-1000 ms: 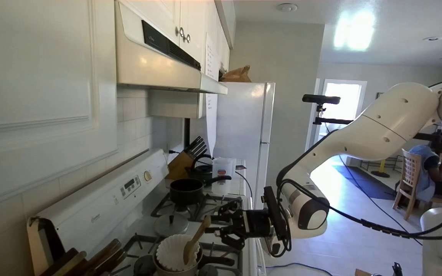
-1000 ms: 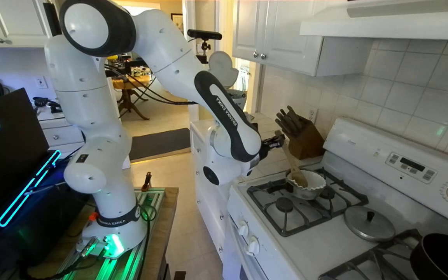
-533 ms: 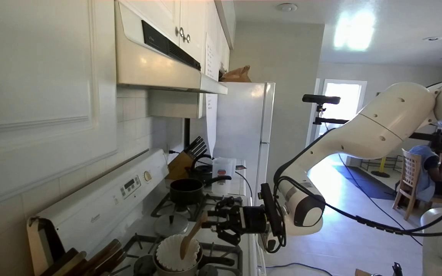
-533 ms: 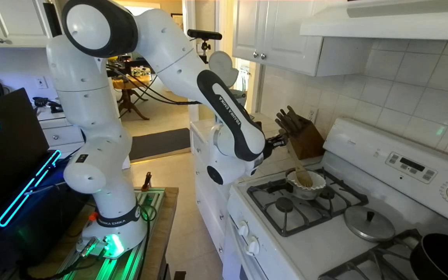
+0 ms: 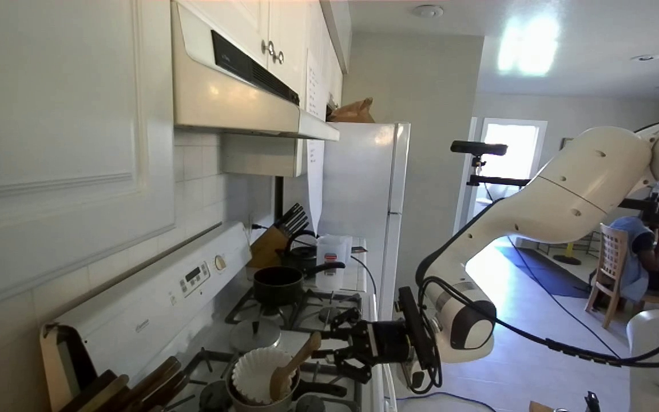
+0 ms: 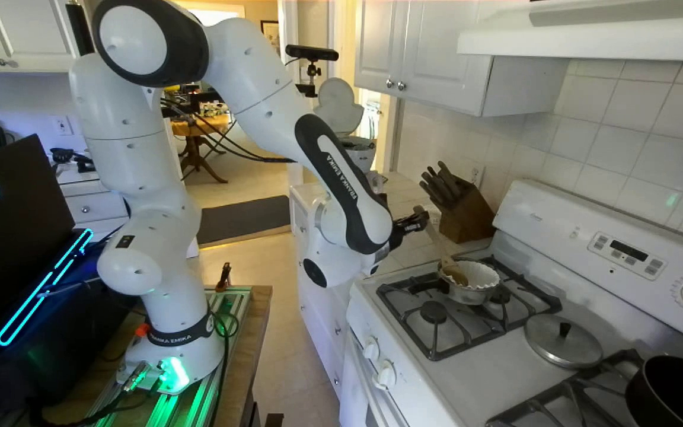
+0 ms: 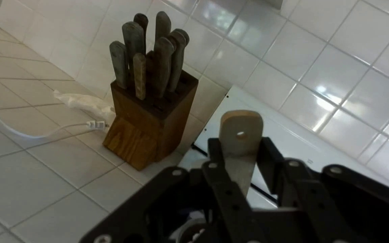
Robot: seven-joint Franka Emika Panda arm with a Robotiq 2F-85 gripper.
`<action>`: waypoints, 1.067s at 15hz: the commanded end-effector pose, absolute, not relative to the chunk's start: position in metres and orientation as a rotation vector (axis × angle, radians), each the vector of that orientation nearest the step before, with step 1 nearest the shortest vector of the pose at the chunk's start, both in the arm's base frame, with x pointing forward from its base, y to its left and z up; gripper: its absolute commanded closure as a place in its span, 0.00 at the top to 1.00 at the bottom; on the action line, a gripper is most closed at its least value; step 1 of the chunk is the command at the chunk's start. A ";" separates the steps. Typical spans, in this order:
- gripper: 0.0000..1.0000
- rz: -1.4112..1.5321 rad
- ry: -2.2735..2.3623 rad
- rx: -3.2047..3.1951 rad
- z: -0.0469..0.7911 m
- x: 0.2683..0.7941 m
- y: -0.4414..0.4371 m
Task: Use the spoon to stir the contents of the pan
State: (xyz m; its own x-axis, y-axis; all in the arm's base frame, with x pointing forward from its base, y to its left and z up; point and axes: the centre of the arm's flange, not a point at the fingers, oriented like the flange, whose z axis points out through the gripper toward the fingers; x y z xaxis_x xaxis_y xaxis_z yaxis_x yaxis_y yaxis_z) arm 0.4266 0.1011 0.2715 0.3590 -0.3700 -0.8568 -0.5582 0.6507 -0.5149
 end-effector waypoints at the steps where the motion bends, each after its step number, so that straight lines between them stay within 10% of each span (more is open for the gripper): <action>1: 0.08 0.037 1.302 -0.874 0.259 0.376 0.116; 16: 0.08 0.039 1.268 -0.912 0.257 0.373 0.118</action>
